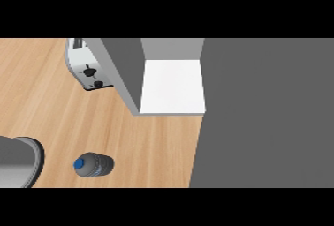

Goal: Pick up the bottled water, place it into the cabinet and close the cabinet

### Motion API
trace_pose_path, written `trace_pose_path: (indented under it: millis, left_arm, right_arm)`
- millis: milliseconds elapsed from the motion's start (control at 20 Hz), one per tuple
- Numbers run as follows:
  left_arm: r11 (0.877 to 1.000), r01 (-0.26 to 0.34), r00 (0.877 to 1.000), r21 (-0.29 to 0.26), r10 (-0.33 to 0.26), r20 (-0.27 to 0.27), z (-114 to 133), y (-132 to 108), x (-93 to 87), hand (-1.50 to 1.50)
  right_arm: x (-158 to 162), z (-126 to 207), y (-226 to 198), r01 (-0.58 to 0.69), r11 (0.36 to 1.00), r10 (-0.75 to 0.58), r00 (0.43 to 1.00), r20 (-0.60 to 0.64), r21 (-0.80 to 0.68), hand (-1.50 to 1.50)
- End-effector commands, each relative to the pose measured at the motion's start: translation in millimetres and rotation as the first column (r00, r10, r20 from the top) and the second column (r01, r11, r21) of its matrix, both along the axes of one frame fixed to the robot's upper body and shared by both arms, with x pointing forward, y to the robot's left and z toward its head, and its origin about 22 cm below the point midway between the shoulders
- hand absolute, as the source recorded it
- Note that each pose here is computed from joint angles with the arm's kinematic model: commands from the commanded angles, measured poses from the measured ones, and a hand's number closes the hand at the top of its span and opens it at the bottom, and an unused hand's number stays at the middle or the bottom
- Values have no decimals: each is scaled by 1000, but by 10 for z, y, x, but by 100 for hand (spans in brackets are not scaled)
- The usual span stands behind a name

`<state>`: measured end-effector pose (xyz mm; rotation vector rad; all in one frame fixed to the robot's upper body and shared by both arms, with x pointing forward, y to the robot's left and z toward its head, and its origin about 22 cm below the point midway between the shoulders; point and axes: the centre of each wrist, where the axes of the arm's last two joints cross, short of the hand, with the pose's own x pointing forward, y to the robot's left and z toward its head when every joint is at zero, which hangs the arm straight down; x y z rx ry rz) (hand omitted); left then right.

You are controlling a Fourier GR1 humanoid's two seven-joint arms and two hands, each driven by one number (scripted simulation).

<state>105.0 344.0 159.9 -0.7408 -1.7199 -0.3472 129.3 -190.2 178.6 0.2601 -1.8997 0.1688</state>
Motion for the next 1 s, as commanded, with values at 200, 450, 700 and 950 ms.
trace_pose_path:
  millis: [200, 450, 700, 950]
  left_arm:
    - [998, -39, 999, 41, 40, -23, -224, -103, 205, -150]
    - [991, -87, 994, 104, 93, -52, -405, -105, 470, -150]
    - [988, -85, 993, 130, 94, -68, -668, -134, 791, -150]
    - [985, -71, 992, 158, 87, -95, -1103, -164, 942, -150]
  right_arm:
    - [-159, 212, -124, 23, 1000, -22, 997, 69, -13, -150]
    - [-354, 269, -8, 4, 1000, -5, 999, 52, 22, -150]
    - [-328, 258, -30, 4, 1000, -5, 998, 59, 12, -150]
    - [-336, 284, -15, 3, 1000, -3, 998, 62, -1, -150]
